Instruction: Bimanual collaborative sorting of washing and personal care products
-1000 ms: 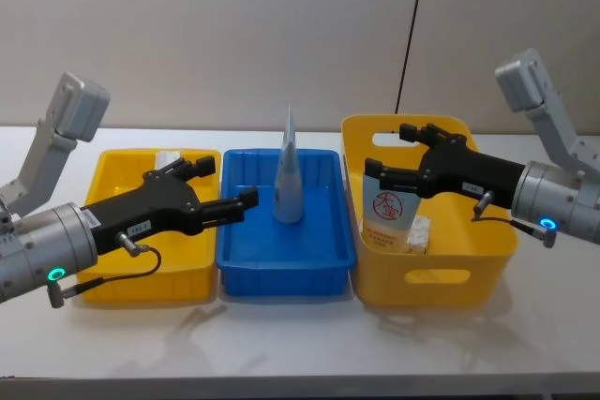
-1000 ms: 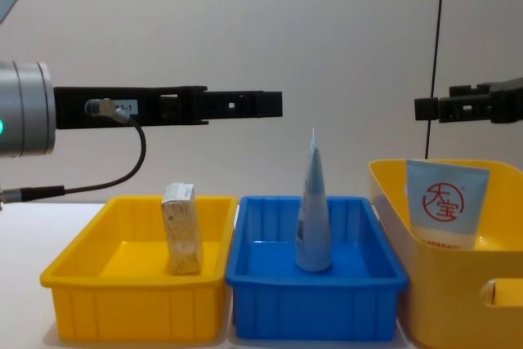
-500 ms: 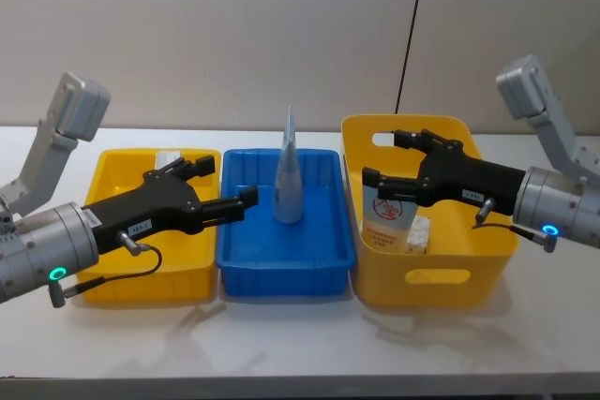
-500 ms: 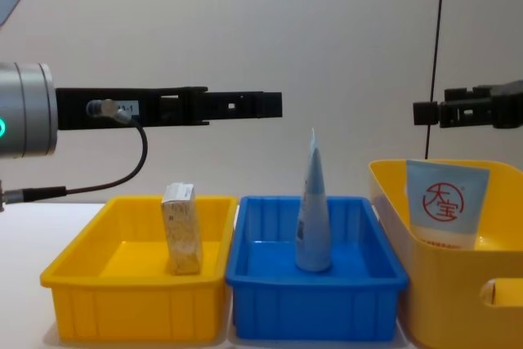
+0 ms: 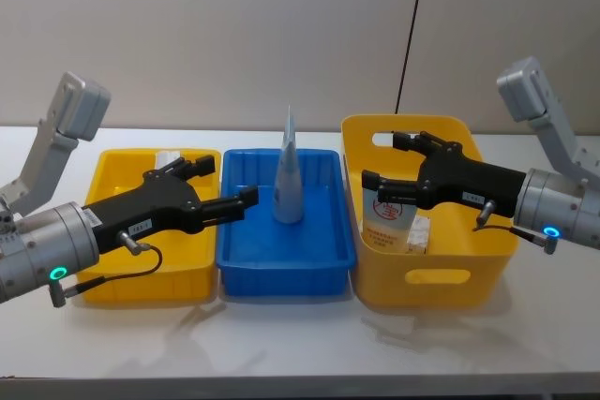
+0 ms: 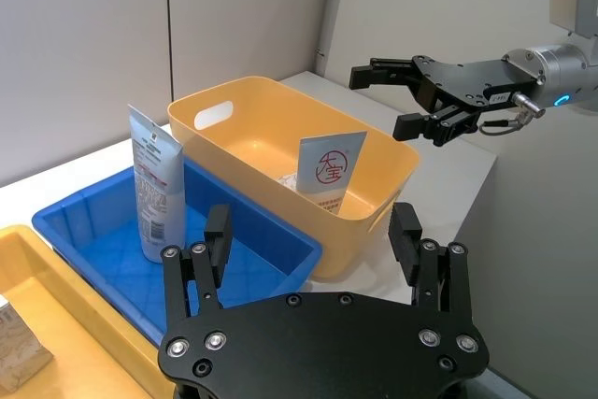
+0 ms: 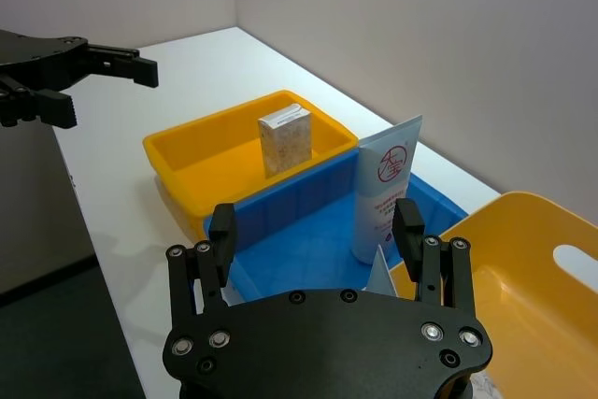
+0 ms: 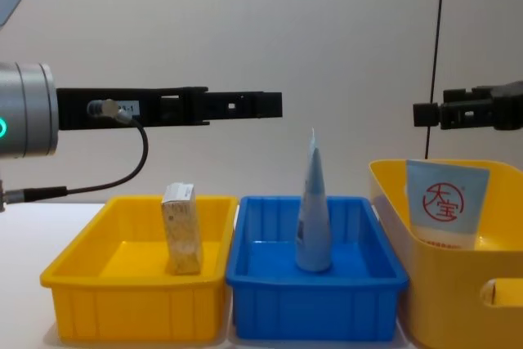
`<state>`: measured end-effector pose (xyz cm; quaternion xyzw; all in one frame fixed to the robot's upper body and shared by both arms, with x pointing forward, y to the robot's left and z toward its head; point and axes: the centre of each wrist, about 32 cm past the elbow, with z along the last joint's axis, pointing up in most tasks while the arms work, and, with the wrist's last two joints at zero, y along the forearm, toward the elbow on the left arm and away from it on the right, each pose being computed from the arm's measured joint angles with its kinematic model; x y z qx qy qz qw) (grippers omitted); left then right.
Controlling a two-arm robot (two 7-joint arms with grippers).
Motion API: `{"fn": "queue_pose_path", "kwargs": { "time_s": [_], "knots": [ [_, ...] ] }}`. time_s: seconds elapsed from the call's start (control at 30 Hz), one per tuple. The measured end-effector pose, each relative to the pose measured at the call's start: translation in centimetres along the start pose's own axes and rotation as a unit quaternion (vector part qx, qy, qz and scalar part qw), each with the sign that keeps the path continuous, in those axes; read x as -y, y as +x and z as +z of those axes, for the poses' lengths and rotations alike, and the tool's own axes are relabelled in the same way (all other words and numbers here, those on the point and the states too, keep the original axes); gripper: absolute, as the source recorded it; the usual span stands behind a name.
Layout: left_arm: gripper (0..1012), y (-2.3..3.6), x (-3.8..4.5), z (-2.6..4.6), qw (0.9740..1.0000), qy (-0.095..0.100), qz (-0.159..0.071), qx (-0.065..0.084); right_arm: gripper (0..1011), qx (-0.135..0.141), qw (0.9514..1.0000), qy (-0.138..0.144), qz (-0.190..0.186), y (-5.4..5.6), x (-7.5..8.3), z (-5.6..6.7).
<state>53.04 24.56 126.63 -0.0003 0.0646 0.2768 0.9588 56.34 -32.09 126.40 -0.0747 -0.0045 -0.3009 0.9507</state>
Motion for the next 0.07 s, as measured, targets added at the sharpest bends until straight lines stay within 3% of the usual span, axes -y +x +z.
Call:
{"fn": "queue_pose_path", "kwargs": {
  "time_s": [0.07],
  "knots": [
    [1001, 0.00, 0.00, 0.00, 1.0000, 0.000, 0.000, 0.000, 1002, 0.000, 1.0000, 0.000, 0.000, 0.00, 0.00, 0.00]
  ]
}}
